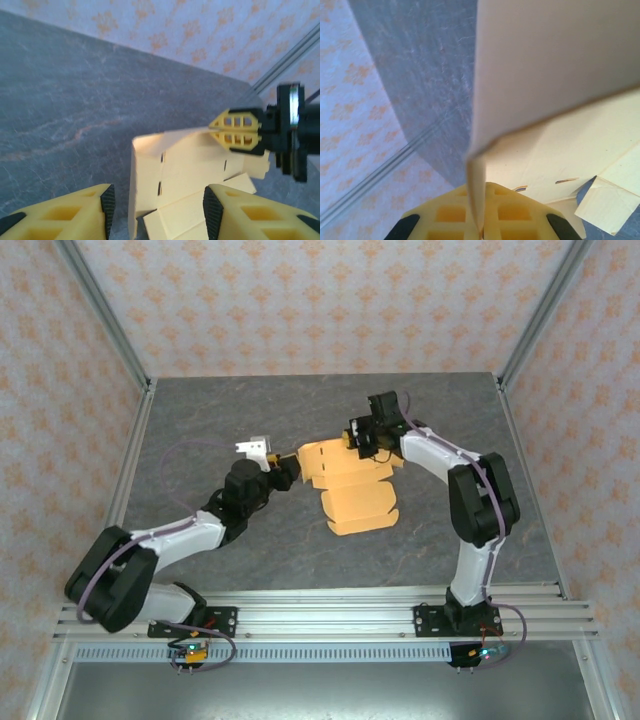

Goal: Fold the paper box

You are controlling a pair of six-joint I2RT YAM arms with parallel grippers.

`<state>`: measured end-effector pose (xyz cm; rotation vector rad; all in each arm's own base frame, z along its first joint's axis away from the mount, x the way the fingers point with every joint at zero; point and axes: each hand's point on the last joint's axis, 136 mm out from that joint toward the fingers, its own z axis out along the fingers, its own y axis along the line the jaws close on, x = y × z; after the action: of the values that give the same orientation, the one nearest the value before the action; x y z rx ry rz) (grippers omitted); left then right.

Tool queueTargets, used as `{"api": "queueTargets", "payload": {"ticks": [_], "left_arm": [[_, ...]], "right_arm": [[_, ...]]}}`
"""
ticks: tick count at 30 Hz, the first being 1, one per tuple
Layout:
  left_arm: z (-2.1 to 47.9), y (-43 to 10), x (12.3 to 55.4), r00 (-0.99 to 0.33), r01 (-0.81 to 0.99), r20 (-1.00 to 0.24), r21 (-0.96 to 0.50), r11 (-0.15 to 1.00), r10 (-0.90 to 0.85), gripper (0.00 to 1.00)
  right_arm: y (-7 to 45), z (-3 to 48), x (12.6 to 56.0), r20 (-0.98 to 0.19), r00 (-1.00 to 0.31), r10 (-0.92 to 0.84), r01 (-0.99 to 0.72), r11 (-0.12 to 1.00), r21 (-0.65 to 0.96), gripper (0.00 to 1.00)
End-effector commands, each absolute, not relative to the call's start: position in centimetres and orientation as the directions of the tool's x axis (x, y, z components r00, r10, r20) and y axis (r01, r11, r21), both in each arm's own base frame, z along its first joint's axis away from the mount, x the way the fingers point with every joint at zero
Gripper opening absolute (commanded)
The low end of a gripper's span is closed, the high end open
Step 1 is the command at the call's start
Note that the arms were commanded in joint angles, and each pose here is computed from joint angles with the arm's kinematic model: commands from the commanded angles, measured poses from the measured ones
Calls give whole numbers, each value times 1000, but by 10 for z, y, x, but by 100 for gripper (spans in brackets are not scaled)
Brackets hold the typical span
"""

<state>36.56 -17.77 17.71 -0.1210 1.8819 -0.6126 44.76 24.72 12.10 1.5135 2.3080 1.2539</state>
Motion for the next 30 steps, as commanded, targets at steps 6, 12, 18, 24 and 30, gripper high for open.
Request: {"api": "queueTargets", "payload": {"ticks": [6, 12, 18, 24, 30], "left_arm": [[130, -124, 363, -509, -47, -775, -409, 912, -374, 54], [98, -110, 377, -582, -130, -696, -430, 893, -420, 54], [74, -135, 396, -665, -25, -680, -392, 920, -307, 51], [88, -165, 402, -590, 173, -784, -357, 918, -193, 51], [93, -182, 395, -559, 273, -826, -269, 924, -75, 51]], "right_arm": [[279, 188, 462, 145, -750, 645, 282, 114, 953, 3], [287, 186, 449, 88, -804, 588, 197, 124, 973, 3], [292, 174, 439, 84, -828, 555, 180, 121, 976, 4], [295, 158, 434, 85, -840, 536, 190, 145, 971, 4], [296, 142, 432, 95, -841, 533, 211, 162, 964, 4]]}}
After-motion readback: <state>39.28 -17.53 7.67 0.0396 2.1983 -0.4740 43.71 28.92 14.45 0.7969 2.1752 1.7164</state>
